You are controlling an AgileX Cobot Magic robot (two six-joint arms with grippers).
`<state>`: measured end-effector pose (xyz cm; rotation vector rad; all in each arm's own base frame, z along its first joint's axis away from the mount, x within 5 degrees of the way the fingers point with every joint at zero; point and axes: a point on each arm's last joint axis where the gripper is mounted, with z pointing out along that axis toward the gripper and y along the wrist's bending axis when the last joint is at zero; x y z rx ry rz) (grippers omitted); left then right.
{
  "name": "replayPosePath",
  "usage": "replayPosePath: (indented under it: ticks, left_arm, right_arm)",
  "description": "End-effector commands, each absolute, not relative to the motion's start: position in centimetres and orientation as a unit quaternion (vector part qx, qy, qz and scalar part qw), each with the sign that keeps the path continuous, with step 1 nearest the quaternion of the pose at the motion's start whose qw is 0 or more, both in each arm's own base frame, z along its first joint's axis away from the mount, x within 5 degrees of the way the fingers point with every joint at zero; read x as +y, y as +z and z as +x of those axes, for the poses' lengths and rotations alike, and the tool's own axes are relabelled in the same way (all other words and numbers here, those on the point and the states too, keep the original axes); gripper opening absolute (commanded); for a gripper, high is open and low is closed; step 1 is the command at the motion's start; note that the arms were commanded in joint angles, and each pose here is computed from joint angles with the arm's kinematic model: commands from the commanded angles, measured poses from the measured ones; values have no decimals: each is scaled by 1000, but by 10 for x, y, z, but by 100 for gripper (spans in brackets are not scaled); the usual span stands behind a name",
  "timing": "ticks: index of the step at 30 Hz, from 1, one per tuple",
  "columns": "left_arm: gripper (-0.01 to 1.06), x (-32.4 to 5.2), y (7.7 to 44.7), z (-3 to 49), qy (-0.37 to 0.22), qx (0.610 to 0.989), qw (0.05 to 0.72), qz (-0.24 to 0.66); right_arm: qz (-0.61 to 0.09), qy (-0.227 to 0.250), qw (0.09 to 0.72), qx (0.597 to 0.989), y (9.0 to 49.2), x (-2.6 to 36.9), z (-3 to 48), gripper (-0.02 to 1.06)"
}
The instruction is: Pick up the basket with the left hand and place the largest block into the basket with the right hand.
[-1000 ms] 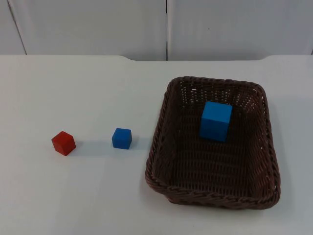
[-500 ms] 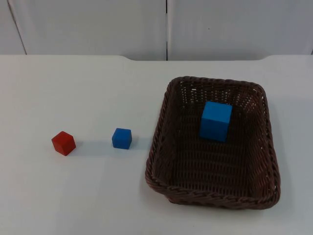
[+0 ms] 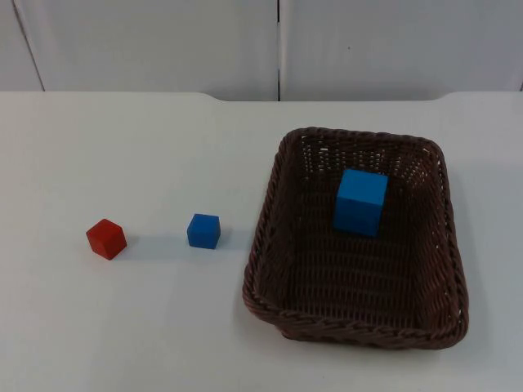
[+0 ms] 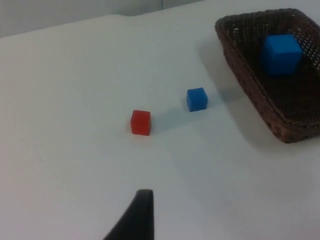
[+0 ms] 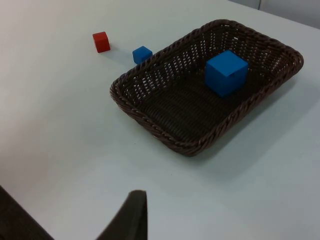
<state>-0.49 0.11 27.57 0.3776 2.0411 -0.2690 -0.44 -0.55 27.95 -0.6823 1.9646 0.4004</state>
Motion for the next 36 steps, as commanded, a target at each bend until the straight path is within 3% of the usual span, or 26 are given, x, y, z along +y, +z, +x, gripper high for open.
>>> replayPosePath:
  ticks: [1,18,36]
  left_arm:
    - [105,1,275,-5,-101,847,503,139]
    - [105,0,275,-5,-17,858,513,-3]
    - [105,-1,275,-5,-7,858,513,-19]
  right_arm:
    - [-282,168,493,806,280,-6,-5,105]
    - [-282,168,493,806,280,-6,-5,105]
    - [-250,148,499,816,280,-5,-5,105]
